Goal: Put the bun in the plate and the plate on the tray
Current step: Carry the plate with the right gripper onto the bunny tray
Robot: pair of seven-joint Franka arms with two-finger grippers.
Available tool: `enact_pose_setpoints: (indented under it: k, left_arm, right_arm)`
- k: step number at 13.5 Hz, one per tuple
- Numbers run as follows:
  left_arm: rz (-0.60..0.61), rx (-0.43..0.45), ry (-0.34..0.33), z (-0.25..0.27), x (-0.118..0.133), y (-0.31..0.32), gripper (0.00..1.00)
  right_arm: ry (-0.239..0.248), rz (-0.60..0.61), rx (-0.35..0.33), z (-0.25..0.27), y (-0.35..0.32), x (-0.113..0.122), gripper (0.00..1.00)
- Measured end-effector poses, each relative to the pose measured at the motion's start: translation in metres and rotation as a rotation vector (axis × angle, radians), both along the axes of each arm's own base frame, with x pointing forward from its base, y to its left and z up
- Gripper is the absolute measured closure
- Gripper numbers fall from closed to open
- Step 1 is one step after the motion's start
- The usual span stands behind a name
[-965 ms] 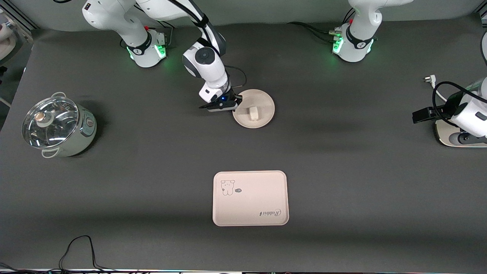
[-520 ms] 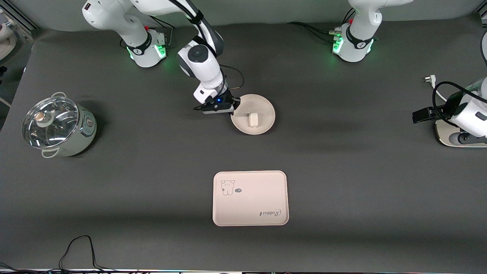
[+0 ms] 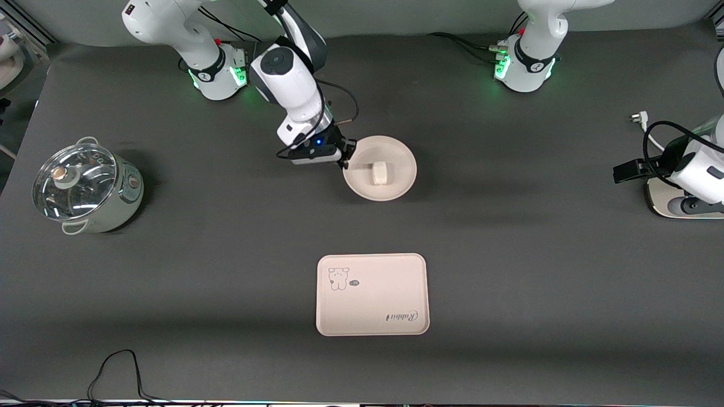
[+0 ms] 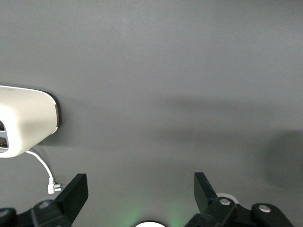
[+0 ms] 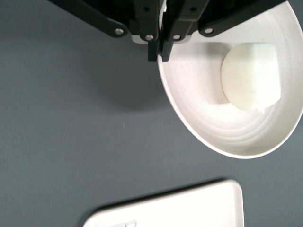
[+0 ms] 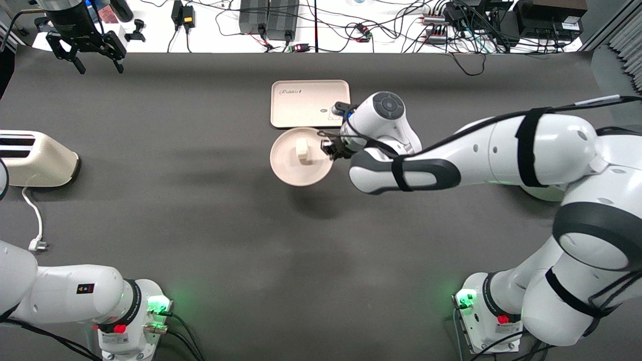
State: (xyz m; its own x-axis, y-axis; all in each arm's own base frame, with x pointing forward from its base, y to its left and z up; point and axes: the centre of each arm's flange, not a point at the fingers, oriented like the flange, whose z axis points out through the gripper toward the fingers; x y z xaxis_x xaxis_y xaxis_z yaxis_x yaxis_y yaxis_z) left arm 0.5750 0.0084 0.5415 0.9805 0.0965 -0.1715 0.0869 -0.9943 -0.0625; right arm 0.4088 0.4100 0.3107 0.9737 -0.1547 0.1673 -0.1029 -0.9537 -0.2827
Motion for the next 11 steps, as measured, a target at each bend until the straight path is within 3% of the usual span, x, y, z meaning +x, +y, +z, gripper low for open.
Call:
enact_pose_setpoints:
  k: [3, 7, 9, 11]
  left_arm:
    - [0.000, 0.000, 0.001, -0.001, 0.000, 0.000, 0.00]
    - [0.000, 0.000, 0.002, -0.001, 0.000, 0.000, 0.00]
    - [0.002, 0.000, 0.004, -0.001, 0.000, 0.002, 0.00]
    - [0.003, 0.000, 0.006, -0.001, 0.000, 0.002, 0.00]
  right_arm:
    - [-0.023, -0.049, -0.012, -0.002, -0.001, 0.079, 0.96]
    - [-0.020, -0.091, -0.024, 0.013, -0.008, 0.190, 0.96]
    - [-0.015, -0.124, 0.007, 0.008, -0.011, 0.231, 0.96]
    - [-0.015, -0.138, 0.017, -0.020, -0.008, 0.254, 0.96]
